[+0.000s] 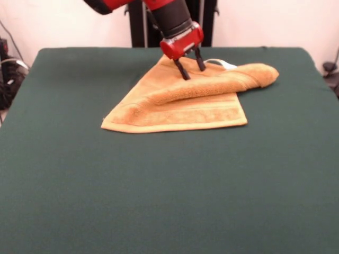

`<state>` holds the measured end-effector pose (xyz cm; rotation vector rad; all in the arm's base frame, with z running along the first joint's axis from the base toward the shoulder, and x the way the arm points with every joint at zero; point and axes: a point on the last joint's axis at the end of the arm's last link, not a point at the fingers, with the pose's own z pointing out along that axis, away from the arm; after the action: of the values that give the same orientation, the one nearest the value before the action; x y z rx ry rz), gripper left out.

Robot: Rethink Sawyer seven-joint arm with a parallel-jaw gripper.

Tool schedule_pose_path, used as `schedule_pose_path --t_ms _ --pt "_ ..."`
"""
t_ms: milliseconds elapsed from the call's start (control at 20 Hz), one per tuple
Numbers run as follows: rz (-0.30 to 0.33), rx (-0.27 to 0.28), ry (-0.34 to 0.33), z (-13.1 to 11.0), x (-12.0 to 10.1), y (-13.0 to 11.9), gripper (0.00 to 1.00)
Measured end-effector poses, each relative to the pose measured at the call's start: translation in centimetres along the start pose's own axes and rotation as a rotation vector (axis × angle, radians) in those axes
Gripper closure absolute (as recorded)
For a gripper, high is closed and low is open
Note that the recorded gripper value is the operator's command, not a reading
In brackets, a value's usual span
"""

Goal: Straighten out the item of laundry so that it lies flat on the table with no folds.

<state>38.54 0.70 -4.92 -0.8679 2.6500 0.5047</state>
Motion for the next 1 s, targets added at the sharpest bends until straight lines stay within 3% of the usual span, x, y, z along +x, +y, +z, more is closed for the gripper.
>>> schedule_pose_path --t_ms 400,850,1000 --pt "-0.112 0.017 0.043 0.07 -0.18 0.23 0.0" --pt "-0.309 0.035 0.133 0.23 -0.73 0.6 0.0" --pt "-0.341 0.043 0.156 0.27 -1.01 0.79 0.0"
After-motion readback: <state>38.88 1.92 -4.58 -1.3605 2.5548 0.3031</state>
